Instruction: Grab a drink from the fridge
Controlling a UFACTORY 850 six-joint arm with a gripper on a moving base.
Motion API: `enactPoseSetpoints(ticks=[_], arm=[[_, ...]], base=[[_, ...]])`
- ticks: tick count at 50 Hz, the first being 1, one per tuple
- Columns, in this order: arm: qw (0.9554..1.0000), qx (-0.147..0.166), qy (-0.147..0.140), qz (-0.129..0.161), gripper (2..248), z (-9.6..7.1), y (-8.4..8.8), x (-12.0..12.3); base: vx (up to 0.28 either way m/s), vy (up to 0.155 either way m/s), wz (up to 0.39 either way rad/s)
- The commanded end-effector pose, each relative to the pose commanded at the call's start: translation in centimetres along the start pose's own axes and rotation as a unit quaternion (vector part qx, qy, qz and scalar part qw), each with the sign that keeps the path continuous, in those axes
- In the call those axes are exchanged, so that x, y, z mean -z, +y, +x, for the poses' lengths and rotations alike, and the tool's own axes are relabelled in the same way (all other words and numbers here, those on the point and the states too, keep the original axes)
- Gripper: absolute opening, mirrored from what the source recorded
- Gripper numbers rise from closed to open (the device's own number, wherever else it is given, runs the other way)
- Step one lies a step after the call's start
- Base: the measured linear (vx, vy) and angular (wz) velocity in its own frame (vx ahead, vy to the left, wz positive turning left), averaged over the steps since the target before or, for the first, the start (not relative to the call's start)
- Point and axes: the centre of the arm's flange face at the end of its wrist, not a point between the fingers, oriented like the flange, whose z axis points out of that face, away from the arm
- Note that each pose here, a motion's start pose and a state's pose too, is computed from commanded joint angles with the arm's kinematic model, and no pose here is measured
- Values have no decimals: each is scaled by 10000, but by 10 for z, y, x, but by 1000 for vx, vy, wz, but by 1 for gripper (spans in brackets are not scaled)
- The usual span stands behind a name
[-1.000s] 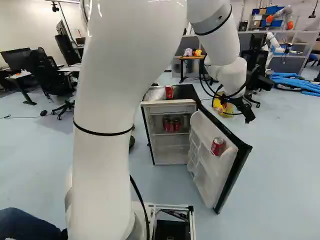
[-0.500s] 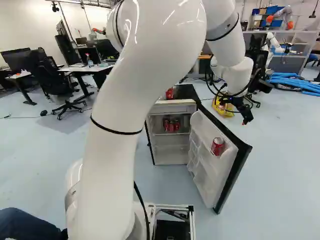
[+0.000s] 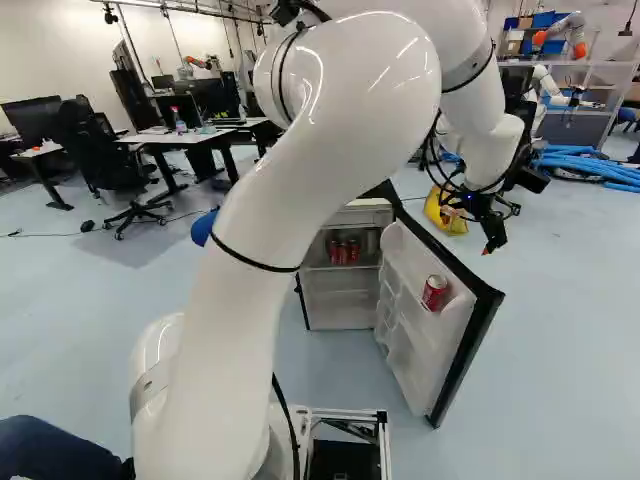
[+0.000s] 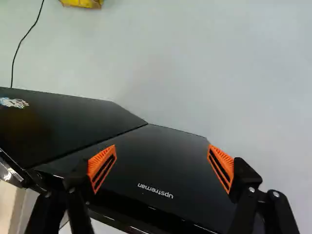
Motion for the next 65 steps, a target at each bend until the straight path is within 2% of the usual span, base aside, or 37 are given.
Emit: enactPoseSetpoints(ticks=[24,35,53,65], arm=[[9979,-28,-639,34,247,24,4,-11],[9950,-29,-996,39,247,21,5,-11],[9947,-29,-1023,39,247,21,5,-11],[9934,-28,-1148,39,247,19,5,-11]], base=[[0,0,0],[0,0,0],[0,0,0],[0,0,0]])
